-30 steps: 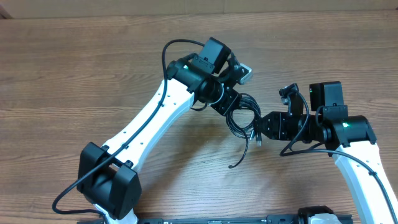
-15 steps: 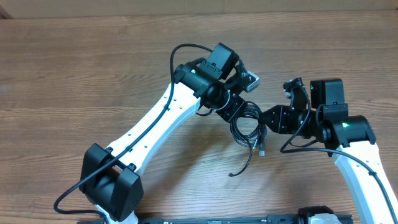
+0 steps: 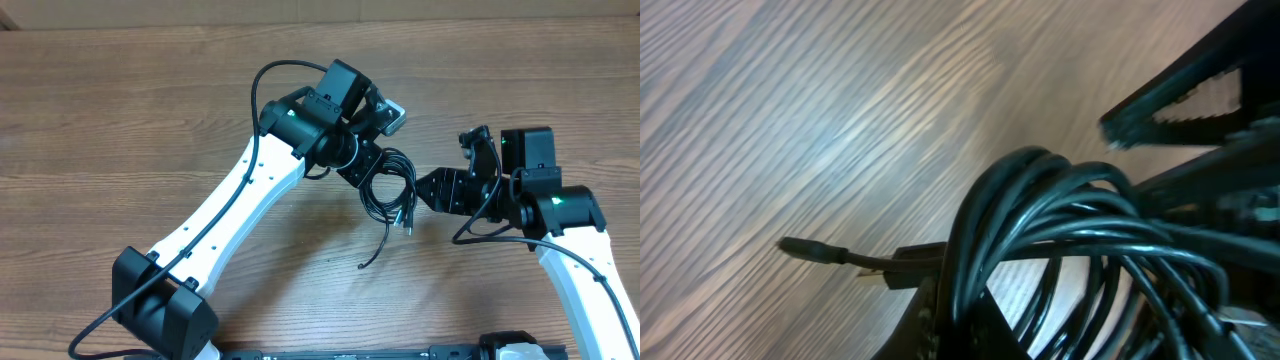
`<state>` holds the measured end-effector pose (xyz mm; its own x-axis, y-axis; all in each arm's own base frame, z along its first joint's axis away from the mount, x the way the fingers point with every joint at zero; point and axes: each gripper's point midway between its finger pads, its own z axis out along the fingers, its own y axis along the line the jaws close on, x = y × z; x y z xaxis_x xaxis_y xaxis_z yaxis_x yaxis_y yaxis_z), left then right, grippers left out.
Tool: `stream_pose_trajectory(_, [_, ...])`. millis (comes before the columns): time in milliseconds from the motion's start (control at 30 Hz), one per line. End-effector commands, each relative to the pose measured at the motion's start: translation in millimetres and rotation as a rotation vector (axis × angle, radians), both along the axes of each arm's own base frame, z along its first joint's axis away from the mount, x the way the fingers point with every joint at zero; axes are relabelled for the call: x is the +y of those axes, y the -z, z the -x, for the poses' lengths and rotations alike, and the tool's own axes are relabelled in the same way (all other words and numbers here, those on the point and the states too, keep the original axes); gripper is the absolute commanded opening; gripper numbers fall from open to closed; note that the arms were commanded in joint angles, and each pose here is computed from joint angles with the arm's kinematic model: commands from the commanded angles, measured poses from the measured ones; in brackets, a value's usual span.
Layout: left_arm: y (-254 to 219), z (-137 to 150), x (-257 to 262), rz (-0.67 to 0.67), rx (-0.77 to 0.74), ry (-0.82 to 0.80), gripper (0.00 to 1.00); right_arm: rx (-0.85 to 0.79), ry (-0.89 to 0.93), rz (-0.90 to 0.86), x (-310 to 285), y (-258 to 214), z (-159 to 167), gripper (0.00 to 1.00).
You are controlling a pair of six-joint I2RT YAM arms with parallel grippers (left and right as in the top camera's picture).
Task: Untangle cables
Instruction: 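Bring the right gripper to the lifted bundle and grasp a loop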
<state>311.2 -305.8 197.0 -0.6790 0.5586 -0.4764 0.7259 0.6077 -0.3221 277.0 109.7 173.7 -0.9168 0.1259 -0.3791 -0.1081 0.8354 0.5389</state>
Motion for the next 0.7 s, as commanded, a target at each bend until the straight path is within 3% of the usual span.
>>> stream_pose_trajectory(0, [-13, -16, 13, -0.062, -0.075, -0.123, 0.04, -0.083, -0.049, -0.059, 12, -23, -9, 0.58])
stream_pose_trajectory(267, [-15, -17, 9, -0.051, -0.081, -0.137, 0.04, -0.113, -0.108, -0.131, 24, -41, -6, 0.61])
stream_pose_trajectory(433, [-23, -8, -6, 0.036, -0.042, -0.083, 0.04, -0.081, -0.122, -0.127, 25, -36, 2, 0.57])
stream_pose_trajectory(667, [-29, 1, -16, 0.098, -0.002, -0.035, 0.04, -0.078, -0.048, -0.012, 6, -24, -6, 0.30])
